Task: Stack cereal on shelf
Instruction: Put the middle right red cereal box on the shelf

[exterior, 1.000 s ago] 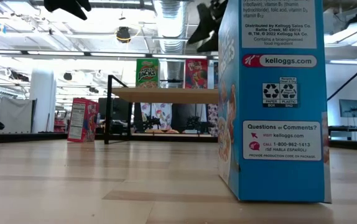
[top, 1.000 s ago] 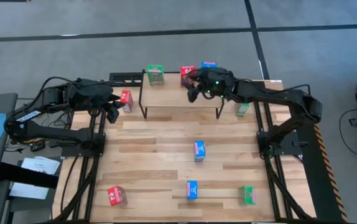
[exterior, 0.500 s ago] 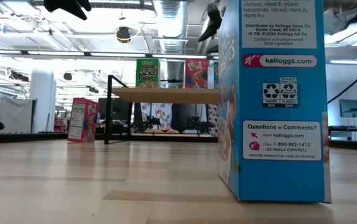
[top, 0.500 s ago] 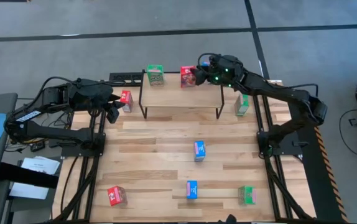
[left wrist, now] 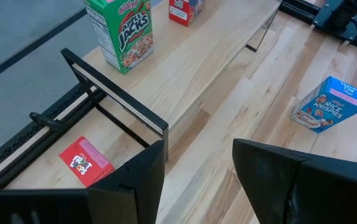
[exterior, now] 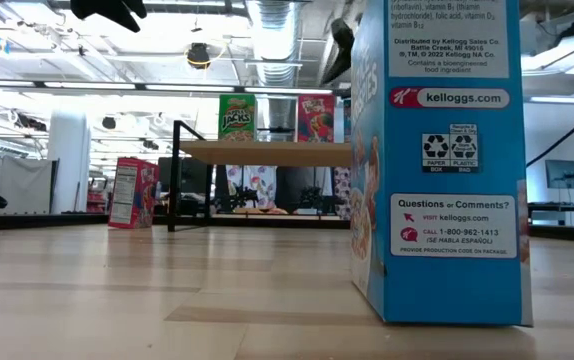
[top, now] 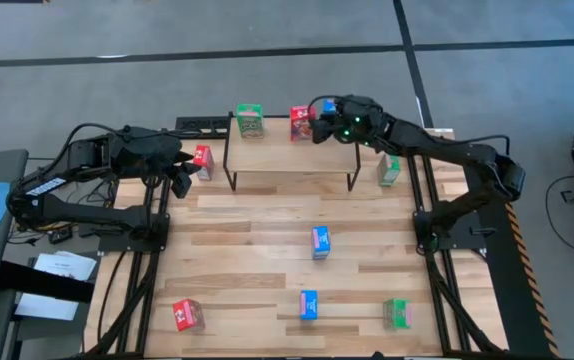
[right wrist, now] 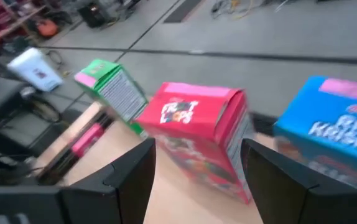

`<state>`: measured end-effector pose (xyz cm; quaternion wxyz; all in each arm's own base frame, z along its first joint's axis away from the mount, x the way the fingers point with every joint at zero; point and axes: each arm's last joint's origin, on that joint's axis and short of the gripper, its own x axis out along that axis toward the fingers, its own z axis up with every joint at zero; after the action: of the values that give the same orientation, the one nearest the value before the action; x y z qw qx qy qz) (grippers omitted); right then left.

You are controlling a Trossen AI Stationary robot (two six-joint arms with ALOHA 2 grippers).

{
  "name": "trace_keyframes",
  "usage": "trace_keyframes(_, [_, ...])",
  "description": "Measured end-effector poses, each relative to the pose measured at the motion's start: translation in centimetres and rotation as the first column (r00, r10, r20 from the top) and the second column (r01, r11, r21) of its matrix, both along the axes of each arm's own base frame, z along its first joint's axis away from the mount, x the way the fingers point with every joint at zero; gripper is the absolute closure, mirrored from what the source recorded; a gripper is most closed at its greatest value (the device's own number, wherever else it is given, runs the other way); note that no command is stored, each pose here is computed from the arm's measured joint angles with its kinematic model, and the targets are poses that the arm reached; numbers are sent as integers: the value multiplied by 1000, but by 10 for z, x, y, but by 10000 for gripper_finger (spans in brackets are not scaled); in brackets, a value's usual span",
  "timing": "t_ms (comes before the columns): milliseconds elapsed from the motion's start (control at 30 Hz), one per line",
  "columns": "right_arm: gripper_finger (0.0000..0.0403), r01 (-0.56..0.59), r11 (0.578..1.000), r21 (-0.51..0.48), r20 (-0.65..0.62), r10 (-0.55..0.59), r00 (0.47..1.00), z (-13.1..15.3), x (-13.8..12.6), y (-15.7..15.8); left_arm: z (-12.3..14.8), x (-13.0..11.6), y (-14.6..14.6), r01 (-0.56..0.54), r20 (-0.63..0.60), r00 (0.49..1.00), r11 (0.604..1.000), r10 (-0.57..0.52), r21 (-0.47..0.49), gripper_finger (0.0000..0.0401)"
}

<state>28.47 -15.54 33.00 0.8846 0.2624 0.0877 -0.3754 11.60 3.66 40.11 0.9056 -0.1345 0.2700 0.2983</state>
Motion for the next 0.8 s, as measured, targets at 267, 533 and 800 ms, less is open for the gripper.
trace_keyframes(267, [143, 1, 1000, -8, -4, -1, 1000, 0, 1, 2, 0, 0, 0, 0, -1, 1000, 1000, 0, 0, 225])
trace_keyframes(533, [143, 7, 1000, -9, -4, -7, 1000, 0, 0, 0, 0, 0, 0, 0, 0, 1000, 1000, 0, 0, 225])
trace_keyframes(800, [143, -35, 998, -49, 58, 38, 998, 12, 3, 0, 0, 0, 0, 0, 0, 1000, 1000, 0, 0, 225])
